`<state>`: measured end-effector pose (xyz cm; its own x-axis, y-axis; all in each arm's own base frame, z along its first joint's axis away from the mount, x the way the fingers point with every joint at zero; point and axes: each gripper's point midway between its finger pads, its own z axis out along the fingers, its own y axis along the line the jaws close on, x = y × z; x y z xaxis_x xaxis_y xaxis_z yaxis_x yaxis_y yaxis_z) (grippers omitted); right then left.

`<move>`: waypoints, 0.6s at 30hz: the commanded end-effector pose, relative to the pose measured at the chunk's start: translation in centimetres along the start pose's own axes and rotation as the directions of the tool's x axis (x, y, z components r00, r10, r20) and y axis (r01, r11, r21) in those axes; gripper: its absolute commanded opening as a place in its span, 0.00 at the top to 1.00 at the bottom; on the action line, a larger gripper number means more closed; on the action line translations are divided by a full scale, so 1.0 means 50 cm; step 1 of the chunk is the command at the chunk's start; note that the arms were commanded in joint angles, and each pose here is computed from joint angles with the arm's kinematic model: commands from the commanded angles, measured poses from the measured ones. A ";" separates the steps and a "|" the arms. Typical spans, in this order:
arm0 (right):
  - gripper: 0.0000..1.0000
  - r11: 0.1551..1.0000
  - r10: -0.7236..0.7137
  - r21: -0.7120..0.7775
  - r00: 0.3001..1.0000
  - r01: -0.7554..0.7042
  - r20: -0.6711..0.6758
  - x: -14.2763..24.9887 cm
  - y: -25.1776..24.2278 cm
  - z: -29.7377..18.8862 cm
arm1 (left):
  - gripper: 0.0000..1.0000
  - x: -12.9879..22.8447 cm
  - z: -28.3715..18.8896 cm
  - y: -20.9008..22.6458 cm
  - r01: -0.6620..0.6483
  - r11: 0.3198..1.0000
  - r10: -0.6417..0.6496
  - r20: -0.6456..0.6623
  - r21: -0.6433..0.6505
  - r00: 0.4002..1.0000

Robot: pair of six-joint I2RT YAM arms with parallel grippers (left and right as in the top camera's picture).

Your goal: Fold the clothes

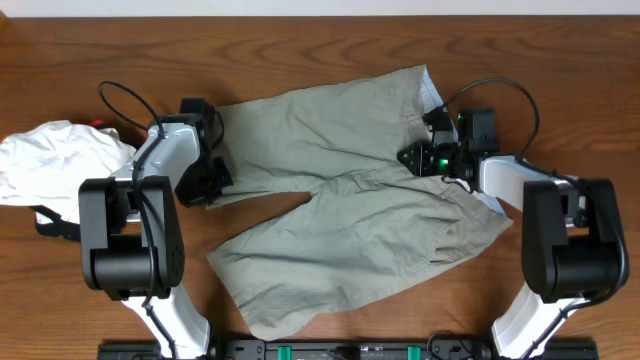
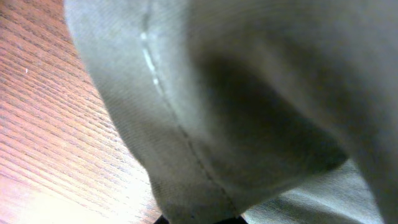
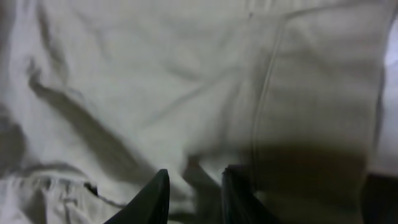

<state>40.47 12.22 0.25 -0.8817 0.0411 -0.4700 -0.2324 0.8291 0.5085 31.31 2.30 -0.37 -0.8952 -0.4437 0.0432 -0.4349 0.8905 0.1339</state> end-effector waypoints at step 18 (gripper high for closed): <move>0.69 0.819 0.311 0.493 0.949 -0.293 0.048 0.080 -0.316 -0.102 | 0.92 -0.047 0.006 -0.026 -0.020 0.998 0.015 0.094 0.054 0.995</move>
<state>42.21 4.02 -0.11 -0.8751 0.2373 -0.4218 0.0155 0.8848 0.4657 33.92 0.39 -0.37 -0.9109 -0.4120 -0.0207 -0.4124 0.9108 0.0177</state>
